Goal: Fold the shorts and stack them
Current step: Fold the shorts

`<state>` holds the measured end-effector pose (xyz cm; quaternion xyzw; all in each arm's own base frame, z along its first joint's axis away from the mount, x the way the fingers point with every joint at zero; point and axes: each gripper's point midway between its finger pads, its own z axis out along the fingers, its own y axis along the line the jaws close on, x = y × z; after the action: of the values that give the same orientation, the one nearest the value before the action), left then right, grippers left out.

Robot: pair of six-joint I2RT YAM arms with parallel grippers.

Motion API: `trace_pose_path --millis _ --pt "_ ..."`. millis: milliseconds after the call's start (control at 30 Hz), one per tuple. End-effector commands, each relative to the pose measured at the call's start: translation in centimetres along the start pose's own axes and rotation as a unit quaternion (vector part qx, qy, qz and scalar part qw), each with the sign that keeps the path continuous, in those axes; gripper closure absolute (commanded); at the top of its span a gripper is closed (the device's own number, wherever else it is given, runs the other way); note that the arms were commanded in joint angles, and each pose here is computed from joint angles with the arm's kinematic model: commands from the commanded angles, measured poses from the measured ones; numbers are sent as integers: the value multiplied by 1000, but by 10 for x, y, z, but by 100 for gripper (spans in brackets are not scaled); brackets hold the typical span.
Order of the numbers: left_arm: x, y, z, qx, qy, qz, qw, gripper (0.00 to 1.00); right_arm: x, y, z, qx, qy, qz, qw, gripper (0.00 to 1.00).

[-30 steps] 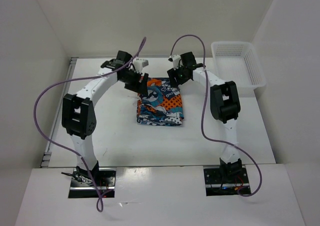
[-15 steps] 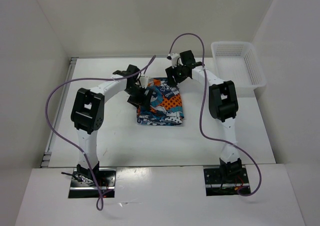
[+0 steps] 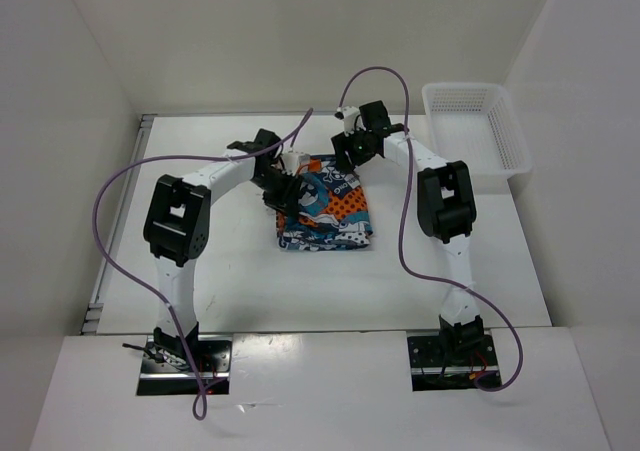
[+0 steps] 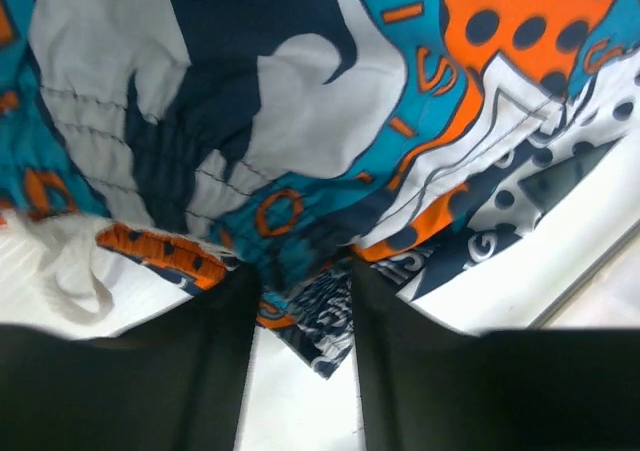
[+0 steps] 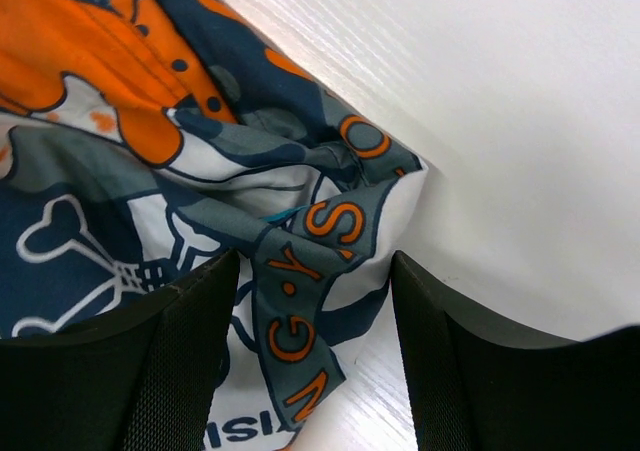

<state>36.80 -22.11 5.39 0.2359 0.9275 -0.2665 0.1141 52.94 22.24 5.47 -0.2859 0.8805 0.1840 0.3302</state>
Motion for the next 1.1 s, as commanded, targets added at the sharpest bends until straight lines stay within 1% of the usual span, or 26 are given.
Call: trace_pose_path --millis 0,33,100,133,167,200,233,300,367,433,500,567,667,767,900,933,967,1000,1033,1067 --pt "0 -12 9 49 7 -3 999 57 -10 -13 5 23 -20 6 1000 33" --pt "3 -14 13 62 11 -7 998 69 -10 -15 5 28 -19 6 999 33" --pt "-1 -17 12 68 7 -4 998 83 -7 -17 9 33 -18 11 999 41" --pt "-1 -19 12 74 7 -5 997 90 -7 -16 9 33 -18 17 999 53" --pt "-1 -19 12 74 7 -5 997 100 -7 -18 9 39 -17 25 999 60" --pt "-3 -20 9 74 3 -2 997 100 -9 -18 9 39 -22 23 999 68" --pt "2 -20 10 74 10 -7 997 100 -5 -20 10 45 -17 32 998 80" --pt "1 -26 -1 74 7 -5 997 100 -11 -22 7 57 -26 45 997 91" --pt "8 -25 -14 77 15 -23 997 100 -13 -30 6 80 -31 60 995 100" --pt "17 -30 -24 73 28 -31 996 100 -31 -35 -1 100 -58 84 990 100" --pt "35 -28 -29 53 60 -49 996 100 -41 -40 -6 118 -70 100 985 100" --pt "58 -29 -29 42 97 -64 992 100 -47 -41 -8 122 -79 120 982 100" --pt "82 -27 -21 28 132 -70 988 100 -54 -42 -10 126 -90 130 979 100" --pt "82 -28 -17 29 130 -63 989 100 -50 -42 -9 126 -86 131 980 99" --pt "87 -23 -10 24 143 -70 987 98 -41 -43 -11 133 -75 123 981 98" --pt "87 -23 -10 24 143 -70 987 96 -44 -44 -15 138 -80 123 980 98" --pt "91 -23 -9 25 147 -72 986 90 -44 -44 -15 139 -79 118 980 97" --pt "91 -23 -9 25 147 -72 986 83 -48 -44 -19 139 -83 116 980 94" --pt "89 -24 -12 24 144 -70 987 74 -49 -41 -18 131 -83 111 982 79" --pt "81 -26 -17 24 132 -64 989 66 -49 -37 -17 118 -83 106 984 66"
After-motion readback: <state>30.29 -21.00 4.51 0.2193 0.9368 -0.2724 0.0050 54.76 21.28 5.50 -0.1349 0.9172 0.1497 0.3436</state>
